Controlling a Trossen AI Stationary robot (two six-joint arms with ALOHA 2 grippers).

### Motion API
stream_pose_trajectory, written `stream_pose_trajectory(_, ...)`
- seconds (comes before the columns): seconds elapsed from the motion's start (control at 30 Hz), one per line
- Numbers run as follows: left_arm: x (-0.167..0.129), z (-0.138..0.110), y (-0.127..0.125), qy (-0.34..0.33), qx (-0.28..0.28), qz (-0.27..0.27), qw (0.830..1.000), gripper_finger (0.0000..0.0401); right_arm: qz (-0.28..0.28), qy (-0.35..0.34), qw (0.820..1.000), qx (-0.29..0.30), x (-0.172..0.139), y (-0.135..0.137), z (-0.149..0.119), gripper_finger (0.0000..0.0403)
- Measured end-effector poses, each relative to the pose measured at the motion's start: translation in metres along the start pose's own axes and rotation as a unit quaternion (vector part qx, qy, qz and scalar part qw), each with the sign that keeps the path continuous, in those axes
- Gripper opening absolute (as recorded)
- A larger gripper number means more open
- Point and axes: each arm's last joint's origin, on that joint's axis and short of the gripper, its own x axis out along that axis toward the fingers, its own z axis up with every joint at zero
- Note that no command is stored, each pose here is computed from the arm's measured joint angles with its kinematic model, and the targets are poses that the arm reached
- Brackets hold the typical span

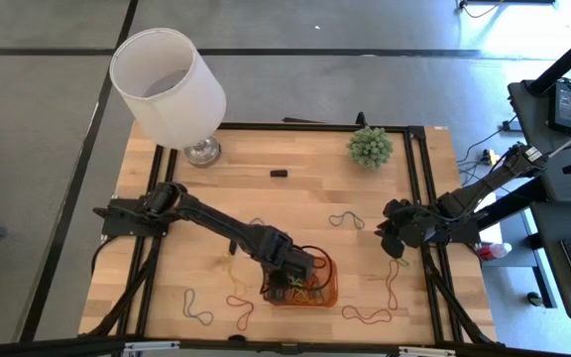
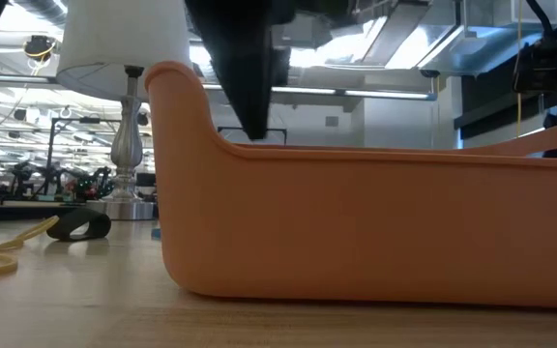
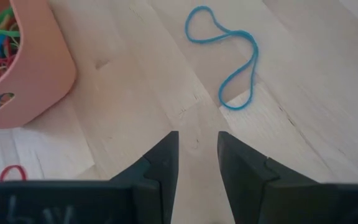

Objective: Pick and place rubber bands into bin
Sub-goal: Put the red rubber band into the orange bin

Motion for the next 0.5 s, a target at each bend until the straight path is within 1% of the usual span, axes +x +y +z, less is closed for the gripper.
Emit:
stream_pose_trajectory(0.1, -0.012, -0.004, 0.004, 0.021, 0.032, 0.045, 0.998, 0.0121, 0.007, -0.004, 1.0, 0.003, 0.0, 0.001, 0.001, 0.0114)
stream_pose_trajectory(0.23, -0.036, -0.003, 0.016, 0.022, 0.075, 0.077, 0.994, 0.0091, 0.018, -0.01, 1.0, 0.014, 0.0, 0.004, 0.002, 0.0114)
stream_pose_trajectory(0.33, -0.058, -0.005, 0.031, 0.016, 0.09, 0.091, 0.992, 0.0053, 0.02, -0.01, 0.999, 0.037, 0.0, 0.004, 0.002, 0.0114)
stream_pose_trajectory(0.4, -0.073, -0.008, 0.041, 0.012, 0.092, 0.096, 0.991, 0.0021, 0.025, -0.001, 0.999, 0.036, 0.002, 0.006, 0.002, 0.0111)
stream_pose_trajectory(0.43, -0.081, -0.009, 0.046, 0.008, 0.092, 0.097, 0.991, 0.0011, 0.035, 0.008, 0.999, 0.03, 0.002, 0.008, 0.002, 0.0105)
stream_pose_trajectory(0.5, -0.096, -0.013, 0.055, 0.001, 0.097, 0.1, 0.99, 0.0006, 0.055, 0.024, 0.998, 0.021, 0.004, 0.013, 0.001, 0.0084)
